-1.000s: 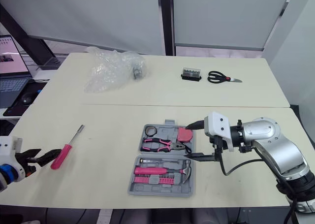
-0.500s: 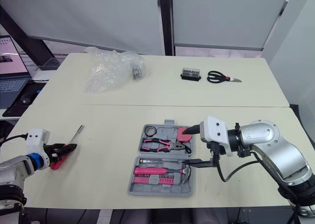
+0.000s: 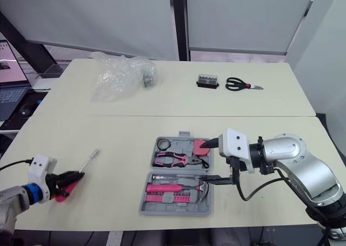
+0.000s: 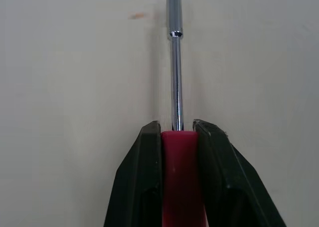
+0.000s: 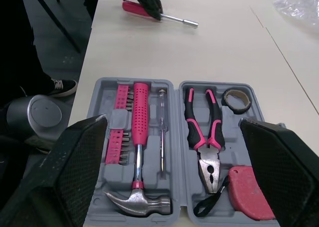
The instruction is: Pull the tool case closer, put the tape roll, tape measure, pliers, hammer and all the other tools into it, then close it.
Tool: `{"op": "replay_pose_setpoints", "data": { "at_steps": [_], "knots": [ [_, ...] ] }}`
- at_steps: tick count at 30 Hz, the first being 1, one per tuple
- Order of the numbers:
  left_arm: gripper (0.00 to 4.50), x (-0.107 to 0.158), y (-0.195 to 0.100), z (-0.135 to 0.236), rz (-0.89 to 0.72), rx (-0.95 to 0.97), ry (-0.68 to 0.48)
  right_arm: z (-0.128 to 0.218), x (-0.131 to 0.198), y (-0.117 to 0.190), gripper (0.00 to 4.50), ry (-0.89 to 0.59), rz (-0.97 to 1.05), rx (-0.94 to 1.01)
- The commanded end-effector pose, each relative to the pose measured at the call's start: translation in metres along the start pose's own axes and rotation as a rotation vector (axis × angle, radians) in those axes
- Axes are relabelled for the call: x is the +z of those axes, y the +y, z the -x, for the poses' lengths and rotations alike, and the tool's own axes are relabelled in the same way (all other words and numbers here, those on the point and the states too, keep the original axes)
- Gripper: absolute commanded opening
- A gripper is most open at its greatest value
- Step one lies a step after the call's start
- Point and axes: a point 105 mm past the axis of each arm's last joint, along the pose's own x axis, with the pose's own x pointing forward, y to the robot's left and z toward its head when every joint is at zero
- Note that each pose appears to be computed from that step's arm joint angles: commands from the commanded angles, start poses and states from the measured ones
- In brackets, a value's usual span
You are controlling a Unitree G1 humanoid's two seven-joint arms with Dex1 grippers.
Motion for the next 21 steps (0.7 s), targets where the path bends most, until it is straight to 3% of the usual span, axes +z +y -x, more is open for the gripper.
{"op": "replay_pose_setpoints", "data": {
  "at_steps": [1, 9, 18, 21],
  "knots": [
    [0.59, 0.028, -0.037, -0.011, -0.116, -0.088, -0.029, -0.001, 0.006, -0.001, 4.5, -0.014, 0.046, -0.01],
    [0.59, 0.031, -0.067, -0.053, -0.082, -0.028, -0.014, -0.007, 0.004, 0.001, 4.5, -0.021, 0.048, -0.008],
    [0.59, 0.025, -0.066, -0.064, -0.072, -0.001, -0.009, -0.008, 0.003, 0.001, 4.5, -0.019, 0.046, -0.012],
    [1.59, 0.026, -0.064, -0.064, -0.101, 0.002, -0.013, -0.008, 0.003, 0.001, 4.5, -0.018, 0.048, -0.012]
  ]
}}
